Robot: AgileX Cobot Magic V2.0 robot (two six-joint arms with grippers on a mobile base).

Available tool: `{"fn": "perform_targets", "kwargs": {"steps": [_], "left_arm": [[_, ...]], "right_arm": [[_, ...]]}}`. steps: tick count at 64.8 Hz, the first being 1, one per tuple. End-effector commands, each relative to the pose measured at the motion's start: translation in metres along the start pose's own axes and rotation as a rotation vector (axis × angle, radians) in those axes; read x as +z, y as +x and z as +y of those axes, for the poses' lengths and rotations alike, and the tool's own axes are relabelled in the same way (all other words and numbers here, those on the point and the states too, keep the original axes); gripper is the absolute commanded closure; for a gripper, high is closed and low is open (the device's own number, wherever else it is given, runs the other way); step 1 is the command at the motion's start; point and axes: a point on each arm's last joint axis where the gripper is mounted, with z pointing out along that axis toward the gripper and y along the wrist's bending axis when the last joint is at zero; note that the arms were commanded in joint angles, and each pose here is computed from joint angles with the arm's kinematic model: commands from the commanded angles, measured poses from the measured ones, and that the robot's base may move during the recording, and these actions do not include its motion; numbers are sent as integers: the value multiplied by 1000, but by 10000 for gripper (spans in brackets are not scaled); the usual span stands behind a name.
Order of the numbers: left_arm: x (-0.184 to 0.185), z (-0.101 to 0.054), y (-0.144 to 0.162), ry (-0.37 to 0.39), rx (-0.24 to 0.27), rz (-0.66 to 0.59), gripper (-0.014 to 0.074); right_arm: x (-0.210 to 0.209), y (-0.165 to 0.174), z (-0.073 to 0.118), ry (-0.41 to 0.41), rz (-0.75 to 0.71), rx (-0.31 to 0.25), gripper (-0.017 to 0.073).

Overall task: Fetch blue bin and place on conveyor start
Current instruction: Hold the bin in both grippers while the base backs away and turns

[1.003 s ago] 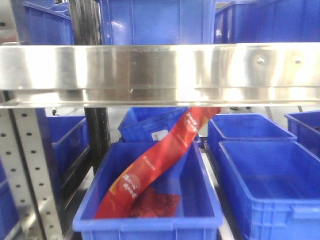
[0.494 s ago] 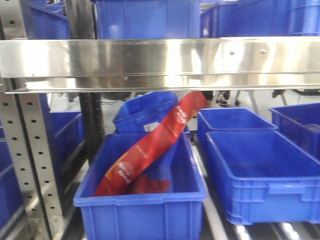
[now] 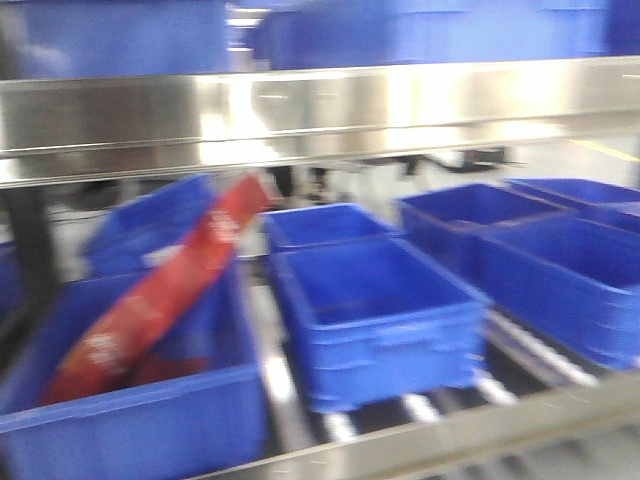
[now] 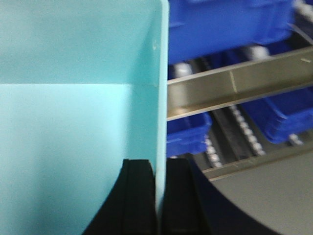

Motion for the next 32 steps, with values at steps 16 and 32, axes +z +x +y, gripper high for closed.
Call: {"fn": "perform_targets", "kwargs": {"steps": [16,32], "left_arm": [[-8,0,-7,21,-7,-56,705],[-8,0,-7,21,-7,-56,705]], "right_arm": [[-7,-5,-3,7,-53,-19,713],[-7,-5,-3,7,-53,-19,713]]}}
